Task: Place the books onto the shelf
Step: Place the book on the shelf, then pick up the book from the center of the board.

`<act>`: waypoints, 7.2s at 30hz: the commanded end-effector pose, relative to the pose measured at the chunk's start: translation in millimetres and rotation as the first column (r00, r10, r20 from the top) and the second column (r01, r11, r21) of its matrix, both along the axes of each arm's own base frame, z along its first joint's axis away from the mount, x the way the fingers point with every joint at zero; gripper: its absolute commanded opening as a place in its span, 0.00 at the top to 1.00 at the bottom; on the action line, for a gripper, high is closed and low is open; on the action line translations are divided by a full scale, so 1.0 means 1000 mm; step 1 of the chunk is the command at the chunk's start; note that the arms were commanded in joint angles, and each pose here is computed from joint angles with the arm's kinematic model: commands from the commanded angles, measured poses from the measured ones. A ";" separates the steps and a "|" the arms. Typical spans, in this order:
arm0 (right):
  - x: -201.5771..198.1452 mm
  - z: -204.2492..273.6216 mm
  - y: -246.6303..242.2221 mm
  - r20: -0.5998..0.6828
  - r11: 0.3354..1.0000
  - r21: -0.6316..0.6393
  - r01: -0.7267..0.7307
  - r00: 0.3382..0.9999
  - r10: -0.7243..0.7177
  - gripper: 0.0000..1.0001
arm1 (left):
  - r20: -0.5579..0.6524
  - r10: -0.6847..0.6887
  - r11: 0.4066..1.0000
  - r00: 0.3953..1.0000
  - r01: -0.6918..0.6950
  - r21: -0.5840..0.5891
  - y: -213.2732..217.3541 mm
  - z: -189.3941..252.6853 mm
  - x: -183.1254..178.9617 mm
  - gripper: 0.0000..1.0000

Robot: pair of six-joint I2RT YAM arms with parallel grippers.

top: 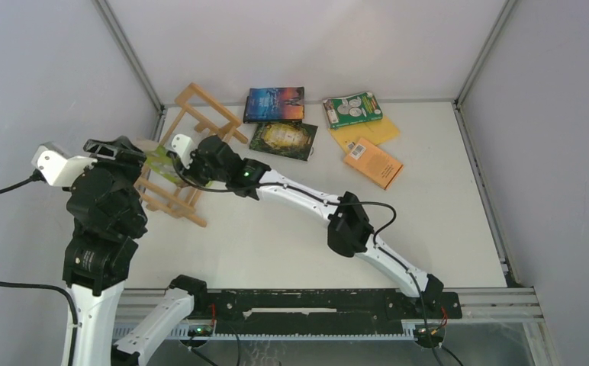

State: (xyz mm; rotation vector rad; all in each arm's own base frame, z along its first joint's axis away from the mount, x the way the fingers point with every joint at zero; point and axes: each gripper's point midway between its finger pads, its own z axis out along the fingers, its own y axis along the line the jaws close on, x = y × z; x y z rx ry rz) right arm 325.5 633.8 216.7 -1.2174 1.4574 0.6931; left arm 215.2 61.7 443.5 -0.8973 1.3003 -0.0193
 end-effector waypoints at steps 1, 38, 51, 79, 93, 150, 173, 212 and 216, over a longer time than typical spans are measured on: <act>-0.019 0.077 0.024 0.084 0.972 0.224 -0.069 0.995 0.051 1.00 | 0.016 -0.013 0.999 1.000 0.012 0.040 0.000 0.004 0.001 0.36; -0.029 0.080 0.027 0.053 0.962 0.256 -0.092 0.995 0.081 0.44 | 0.008 0.010 0.999 1.000 -0.010 0.038 0.004 -0.010 -0.005 0.37; -0.011 0.132 -0.035 0.043 0.951 0.308 0.029 0.998 -0.044 0.44 | -0.020 -0.016 0.999 1.000 0.017 0.039 -0.003 -0.002 0.006 0.37; 0.267 0.031 -0.329 -0.601 0.571 0.273 0.774 0.601 -0.527 0.24 | -0.300 -0.517 0.856 0.802 0.487 -0.171 -0.183 -0.109 0.282 0.28; 0.310 -0.003 -0.331 -0.655 0.579 0.289 0.763 0.598 -0.462 0.14 | -0.226 -0.642 0.731 0.732 0.496 -0.469 -0.238 -0.196 0.387 0.27; 0.361 -0.119 -0.318 -0.875 0.447 0.214 0.869 0.374 -0.308 0.20 | -0.147 -0.575 0.717 0.805 0.409 -0.565 -0.215 -0.268 0.464 0.27; 0.356 -0.129 -0.300 -0.919 0.434 0.219 0.874 0.334 -0.210 0.24 | -0.144 -0.575 0.709 0.805 0.403 -0.579 -0.209 -0.269 0.465 0.27; 0.337 -0.159 -0.277 -0.978 0.464 0.119 0.878 0.184 -0.098 0.45 | -0.128 -0.580 0.685 0.804 0.396 -0.612 -0.202 -0.275 0.468 0.27; 0.336 -0.155 -0.277 -0.981 0.470 0.119 0.875 0.178 -0.082 0.58 | -0.135 -0.581 0.687 0.803 0.395 -0.610 -0.201 -0.274 0.466 0.27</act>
